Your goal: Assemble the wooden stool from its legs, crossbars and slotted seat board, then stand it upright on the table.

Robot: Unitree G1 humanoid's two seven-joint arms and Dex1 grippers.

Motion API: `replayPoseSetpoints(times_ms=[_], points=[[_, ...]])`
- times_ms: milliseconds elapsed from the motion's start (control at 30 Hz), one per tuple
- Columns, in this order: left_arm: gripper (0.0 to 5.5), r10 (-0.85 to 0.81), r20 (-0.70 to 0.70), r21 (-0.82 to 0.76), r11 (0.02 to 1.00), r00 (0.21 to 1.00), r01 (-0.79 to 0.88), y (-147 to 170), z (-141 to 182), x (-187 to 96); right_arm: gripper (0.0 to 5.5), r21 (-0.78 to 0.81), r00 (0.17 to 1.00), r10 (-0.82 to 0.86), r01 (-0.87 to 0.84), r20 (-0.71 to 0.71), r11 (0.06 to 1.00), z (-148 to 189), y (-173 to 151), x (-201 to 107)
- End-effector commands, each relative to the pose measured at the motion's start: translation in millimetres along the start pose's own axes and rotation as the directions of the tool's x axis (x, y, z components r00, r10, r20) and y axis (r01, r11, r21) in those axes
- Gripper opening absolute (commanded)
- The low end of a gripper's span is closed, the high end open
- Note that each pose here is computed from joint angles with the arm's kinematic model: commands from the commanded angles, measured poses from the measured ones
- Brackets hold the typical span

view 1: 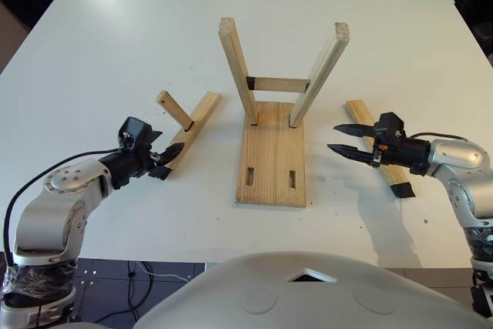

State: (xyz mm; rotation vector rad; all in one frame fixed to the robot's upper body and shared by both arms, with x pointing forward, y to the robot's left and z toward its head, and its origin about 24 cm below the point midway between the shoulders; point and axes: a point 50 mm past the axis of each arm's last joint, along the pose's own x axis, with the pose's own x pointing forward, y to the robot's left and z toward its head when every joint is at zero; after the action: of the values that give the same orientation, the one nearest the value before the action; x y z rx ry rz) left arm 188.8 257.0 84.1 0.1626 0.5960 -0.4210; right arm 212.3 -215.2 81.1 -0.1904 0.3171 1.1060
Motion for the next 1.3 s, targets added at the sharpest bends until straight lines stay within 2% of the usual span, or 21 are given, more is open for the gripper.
replayPoseSetpoints(times_ms=[33,367,500,767,900,967,1100,1200,1300], points=[[3.34,0.044,-0.028,0.002,0.999,0.999,-0.044,0,-6,8,2.34,-0.017,1.0,-0.001,0.001,-0.01,1.0,3,-1,-2],[3.34,0.021,-0.041,-0.033,0.999,0.999,-0.022,-8,-15,22,2.34,-0.019,1.0,0.011,-0.011,-0.011,1.0,4,-1,1],[3.34,0.023,-0.076,-0.034,0.999,0.997,-0.025,-7,-29,28,2.34,-0.02,1.0,0.016,-0.016,-0.014,1.0,4,-2,2],[2.1,0.0,-0.06,-0.073,0.997,0.998,-0.004,-6,-36,29,2.34,-0.027,1.0,0.021,-0.021,-0.013,0.999,6,-4,2],[1.99,0.084,-0.011,-0.07,0.994,0.996,-0.085,11,-23,28,2.34,-0.033,1.0,0.005,-0.005,0.004,0.999,9,-8,-1],[1.99,0.161,0.077,-0.049,0.986,0.984,-0.158,26,-3,25,2.34,-0.034,0.999,-0.011,0.012,0.041,0.999,15,-11,-4],[1.99,0.074,0.401,0.041,0.994,0.913,-0.099,24,61,9,2.34,-0.052,0.985,-0.128,0.134,0.115,0.99,34,-30,-25],[1.99,0.06,0.62,0.011,0.996,0.782,-0.086,25,106,-12,2.34,-0.014,0.945,-0.245,0.254,0.217,0.967,55,-50,-49],[1.99,-0.093,0.761,0.053,0.995,0.642,0.082,9,138,-38,2.34,0.011,0.917,-0.23,0.24,0.324,0.971,75,-52,-61]])
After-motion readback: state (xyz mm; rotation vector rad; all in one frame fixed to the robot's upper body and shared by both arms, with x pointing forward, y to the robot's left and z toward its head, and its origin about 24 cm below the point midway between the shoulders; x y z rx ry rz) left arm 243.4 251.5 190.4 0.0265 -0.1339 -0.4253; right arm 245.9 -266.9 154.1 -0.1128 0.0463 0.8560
